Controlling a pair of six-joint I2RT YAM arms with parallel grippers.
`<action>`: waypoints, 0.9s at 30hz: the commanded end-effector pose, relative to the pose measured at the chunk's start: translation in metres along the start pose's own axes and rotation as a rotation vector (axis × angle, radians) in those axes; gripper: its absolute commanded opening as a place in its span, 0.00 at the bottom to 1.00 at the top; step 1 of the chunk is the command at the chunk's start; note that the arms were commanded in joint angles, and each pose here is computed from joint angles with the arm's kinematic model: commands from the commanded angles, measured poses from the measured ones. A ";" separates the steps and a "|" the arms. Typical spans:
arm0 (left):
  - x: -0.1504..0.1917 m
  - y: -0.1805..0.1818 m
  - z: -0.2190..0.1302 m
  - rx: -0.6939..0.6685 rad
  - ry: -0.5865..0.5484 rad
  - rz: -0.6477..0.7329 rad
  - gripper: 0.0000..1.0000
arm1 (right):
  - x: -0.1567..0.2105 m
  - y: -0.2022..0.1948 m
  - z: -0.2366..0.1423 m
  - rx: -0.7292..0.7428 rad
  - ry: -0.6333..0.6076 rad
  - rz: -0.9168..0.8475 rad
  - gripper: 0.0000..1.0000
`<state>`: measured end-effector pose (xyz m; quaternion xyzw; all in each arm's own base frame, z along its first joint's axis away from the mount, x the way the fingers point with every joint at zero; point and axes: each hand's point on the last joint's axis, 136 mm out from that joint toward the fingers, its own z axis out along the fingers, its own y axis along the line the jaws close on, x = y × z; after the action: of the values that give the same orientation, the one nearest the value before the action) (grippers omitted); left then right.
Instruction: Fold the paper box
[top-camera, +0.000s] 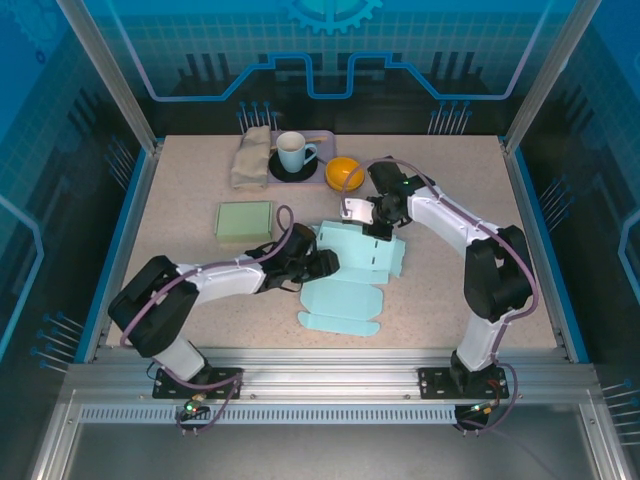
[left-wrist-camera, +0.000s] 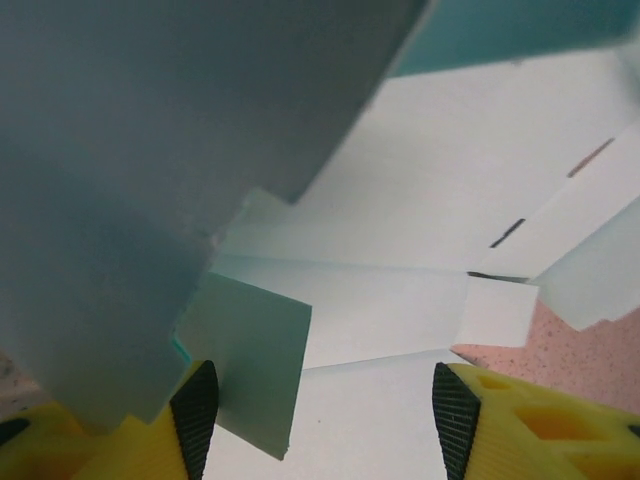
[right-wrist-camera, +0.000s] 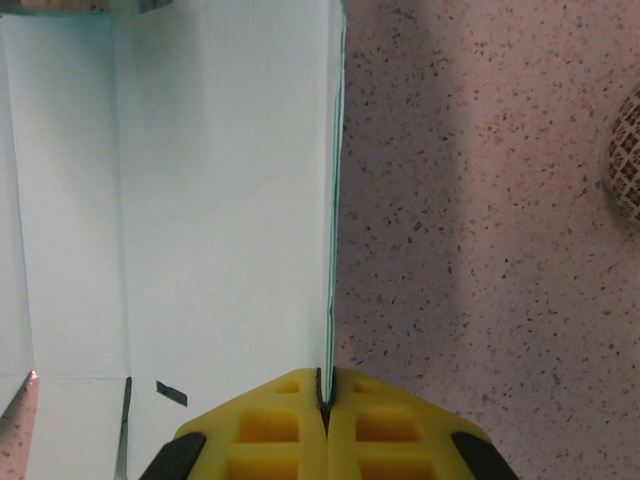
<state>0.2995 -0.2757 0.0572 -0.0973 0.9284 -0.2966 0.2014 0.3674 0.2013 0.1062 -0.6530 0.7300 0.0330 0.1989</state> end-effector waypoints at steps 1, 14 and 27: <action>0.000 -0.009 0.011 0.037 0.010 -0.026 0.62 | -0.004 0.005 -0.006 -0.006 -0.043 0.025 0.00; -0.041 -0.022 -0.098 0.023 -0.202 0.271 0.62 | -0.001 -0.021 -0.024 0.238 -0.061 -0.044 0.00; -0.065 0.058 -0.147 -0.196 -0.412 0.289 0.42 | -0.036 -0.025 -0.074 0.706 -0.215 -0.356 0.00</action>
<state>0.2907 -0.1459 0.1721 -0.0550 0.8846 -0.1941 0.4206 0.3685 0.1962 0.1568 -0.6568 0.6141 -0.1410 0.4142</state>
